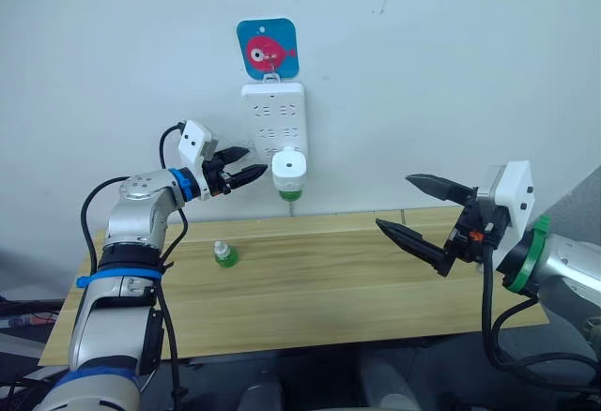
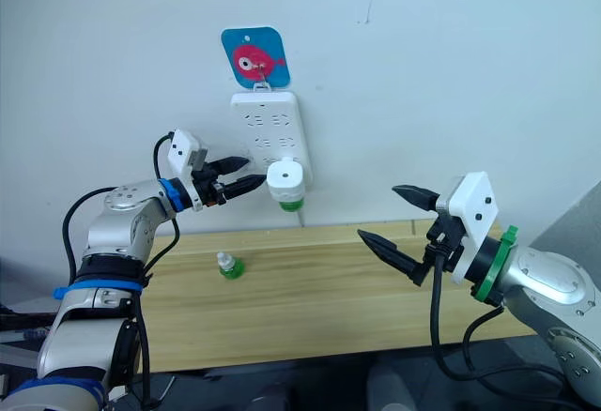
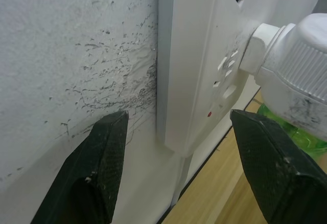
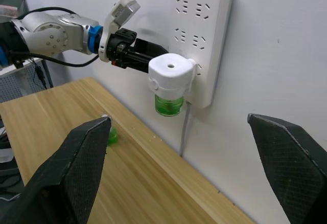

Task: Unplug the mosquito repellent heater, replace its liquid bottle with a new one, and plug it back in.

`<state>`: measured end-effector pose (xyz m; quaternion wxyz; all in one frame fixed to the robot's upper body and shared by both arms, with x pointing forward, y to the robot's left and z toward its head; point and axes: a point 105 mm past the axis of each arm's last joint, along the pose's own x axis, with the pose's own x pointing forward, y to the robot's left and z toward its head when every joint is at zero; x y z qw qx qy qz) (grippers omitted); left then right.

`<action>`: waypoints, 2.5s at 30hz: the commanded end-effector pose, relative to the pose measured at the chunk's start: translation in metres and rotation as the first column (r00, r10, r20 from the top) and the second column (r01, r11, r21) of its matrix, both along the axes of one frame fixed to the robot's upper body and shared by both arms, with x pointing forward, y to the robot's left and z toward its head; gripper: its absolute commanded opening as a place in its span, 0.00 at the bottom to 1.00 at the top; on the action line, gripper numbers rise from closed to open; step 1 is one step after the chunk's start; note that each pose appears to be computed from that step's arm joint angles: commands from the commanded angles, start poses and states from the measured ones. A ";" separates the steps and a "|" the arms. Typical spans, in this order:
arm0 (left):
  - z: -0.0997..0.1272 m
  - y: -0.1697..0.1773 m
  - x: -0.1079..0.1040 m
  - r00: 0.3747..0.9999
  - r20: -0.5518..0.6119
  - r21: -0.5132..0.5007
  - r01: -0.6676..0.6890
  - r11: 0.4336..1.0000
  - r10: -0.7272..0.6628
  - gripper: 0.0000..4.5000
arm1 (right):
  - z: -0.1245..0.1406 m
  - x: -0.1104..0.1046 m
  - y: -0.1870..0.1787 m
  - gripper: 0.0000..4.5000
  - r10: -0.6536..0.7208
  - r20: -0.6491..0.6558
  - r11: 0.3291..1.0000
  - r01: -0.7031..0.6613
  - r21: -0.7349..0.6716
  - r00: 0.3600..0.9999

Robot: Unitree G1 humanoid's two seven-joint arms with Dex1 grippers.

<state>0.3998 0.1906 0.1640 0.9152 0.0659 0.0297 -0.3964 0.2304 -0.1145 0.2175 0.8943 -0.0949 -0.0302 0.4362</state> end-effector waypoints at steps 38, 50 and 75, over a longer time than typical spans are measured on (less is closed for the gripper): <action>0.049 -0.042 -0.018 0.962 0.115 0.028 0.245 0.969 -0.246 0.29 | 0.008 -0.007 0.016 1.00 0.049 0.036 0.998 -0.050 0.034 0.998; 0.045 -0.048 -0.022 0.961 0.109 0.028 0.253 0.967 -0.254 0.29 | 0.005 0.046 0.061 1.00 -0.222 0.026 0.973 0.220 0.073 0.975; 0.044 -0.052 -0.024 0.958 0.107 0.034 0.263 0.964 -0.265 0.29 | 0.003 0.096 0.124 1.00 -0.280 -0.034 0.948 0.282 0.148 0.959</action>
